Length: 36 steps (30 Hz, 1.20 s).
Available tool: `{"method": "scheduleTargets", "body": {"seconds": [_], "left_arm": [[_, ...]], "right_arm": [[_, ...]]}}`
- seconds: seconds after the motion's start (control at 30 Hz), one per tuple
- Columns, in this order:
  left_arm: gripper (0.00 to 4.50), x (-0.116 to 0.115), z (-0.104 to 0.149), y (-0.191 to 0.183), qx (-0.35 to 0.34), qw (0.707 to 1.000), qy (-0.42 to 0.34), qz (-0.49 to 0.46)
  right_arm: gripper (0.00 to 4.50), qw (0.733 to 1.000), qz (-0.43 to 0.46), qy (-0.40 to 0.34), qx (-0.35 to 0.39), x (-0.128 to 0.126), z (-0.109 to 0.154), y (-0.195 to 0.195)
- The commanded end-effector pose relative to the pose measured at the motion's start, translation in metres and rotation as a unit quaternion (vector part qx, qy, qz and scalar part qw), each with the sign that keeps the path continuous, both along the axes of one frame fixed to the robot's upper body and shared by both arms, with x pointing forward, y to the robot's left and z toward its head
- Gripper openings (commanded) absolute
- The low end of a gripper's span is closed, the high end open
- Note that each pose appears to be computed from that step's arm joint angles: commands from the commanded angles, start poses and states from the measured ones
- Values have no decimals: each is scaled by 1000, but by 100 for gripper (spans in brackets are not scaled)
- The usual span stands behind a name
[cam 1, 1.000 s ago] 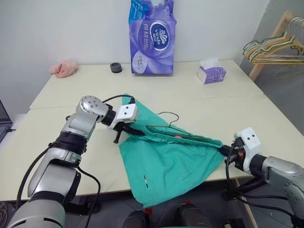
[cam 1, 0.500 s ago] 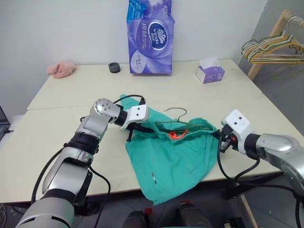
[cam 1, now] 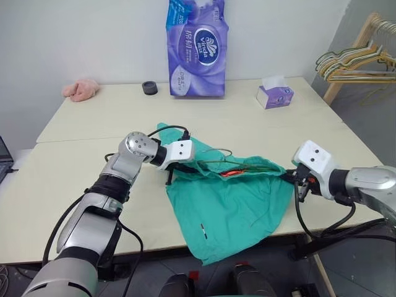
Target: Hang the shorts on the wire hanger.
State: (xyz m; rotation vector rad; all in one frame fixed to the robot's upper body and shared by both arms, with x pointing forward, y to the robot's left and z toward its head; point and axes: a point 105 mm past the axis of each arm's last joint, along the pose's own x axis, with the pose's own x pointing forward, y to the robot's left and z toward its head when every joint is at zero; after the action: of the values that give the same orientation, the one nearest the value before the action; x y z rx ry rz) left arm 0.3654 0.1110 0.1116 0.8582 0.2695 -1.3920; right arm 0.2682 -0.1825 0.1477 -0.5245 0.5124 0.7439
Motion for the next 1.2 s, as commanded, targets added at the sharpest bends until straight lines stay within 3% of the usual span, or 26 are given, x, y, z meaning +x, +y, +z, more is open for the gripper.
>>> {"method": "scheduleTargets", "body": {"seconds": [0.03, 0.23, 0.4, 0.7, 1.2], "left_arm": [[0, 7, 12, -2, -5, 1000, -27, 3], [0, 7, 13, -2, 1, 1000, -30, -2], [0, 7, 18, -12, -7, 999, -38, -12], [0, 8, 24, -17, -16, 999, -47, -10], [0, 4, 29, -17, -8, 999, -47, -18]], "right_arm": [[3, 1000, -12, -10, 13, -3, 6, -11], [3, 999, -6, -46, 7, 2, 19, -8], [3, 995, 52, -82, -6, 8, 36, 22], [3, 988, 112, -103, -39, 12, 37, 49], [3, 969, 157, -166, -96, 18, 42, 61]]}}
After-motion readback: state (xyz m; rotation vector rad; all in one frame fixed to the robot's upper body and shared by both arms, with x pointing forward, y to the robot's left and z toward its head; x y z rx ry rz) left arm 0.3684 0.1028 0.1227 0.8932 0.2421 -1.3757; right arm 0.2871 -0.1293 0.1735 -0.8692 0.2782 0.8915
